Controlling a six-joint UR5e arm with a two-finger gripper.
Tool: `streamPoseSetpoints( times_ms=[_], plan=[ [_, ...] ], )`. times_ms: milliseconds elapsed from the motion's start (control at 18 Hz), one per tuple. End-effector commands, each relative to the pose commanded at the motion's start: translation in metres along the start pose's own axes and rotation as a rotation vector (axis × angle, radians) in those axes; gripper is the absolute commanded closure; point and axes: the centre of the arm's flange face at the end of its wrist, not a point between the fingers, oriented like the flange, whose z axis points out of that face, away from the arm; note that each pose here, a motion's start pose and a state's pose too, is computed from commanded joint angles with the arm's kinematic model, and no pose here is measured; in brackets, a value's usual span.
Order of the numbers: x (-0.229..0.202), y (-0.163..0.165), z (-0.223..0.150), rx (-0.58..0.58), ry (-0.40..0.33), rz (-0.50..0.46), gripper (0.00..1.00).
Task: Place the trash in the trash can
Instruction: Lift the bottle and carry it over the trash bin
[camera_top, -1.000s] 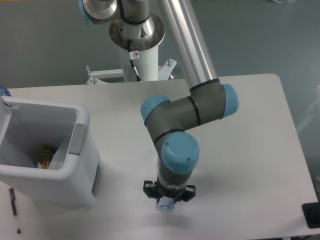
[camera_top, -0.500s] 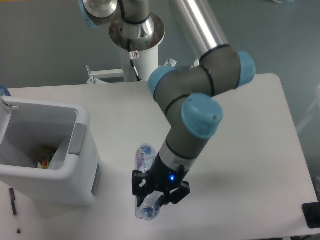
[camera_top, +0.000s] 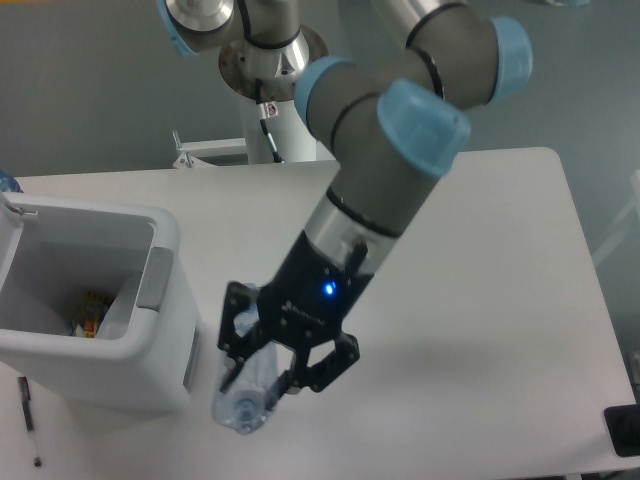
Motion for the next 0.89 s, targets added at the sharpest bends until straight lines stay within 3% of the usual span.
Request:
streamPoseSetpoints(
  times_ms=[556, 889],
  plan=[
    [0.051, -0.021, -0.021, 0.112, 0.146, 0.08, 0.82],
    [0.083, -0.012, 0.012, 0.072, 0.22, 0.033, 0.8]
  ],
)
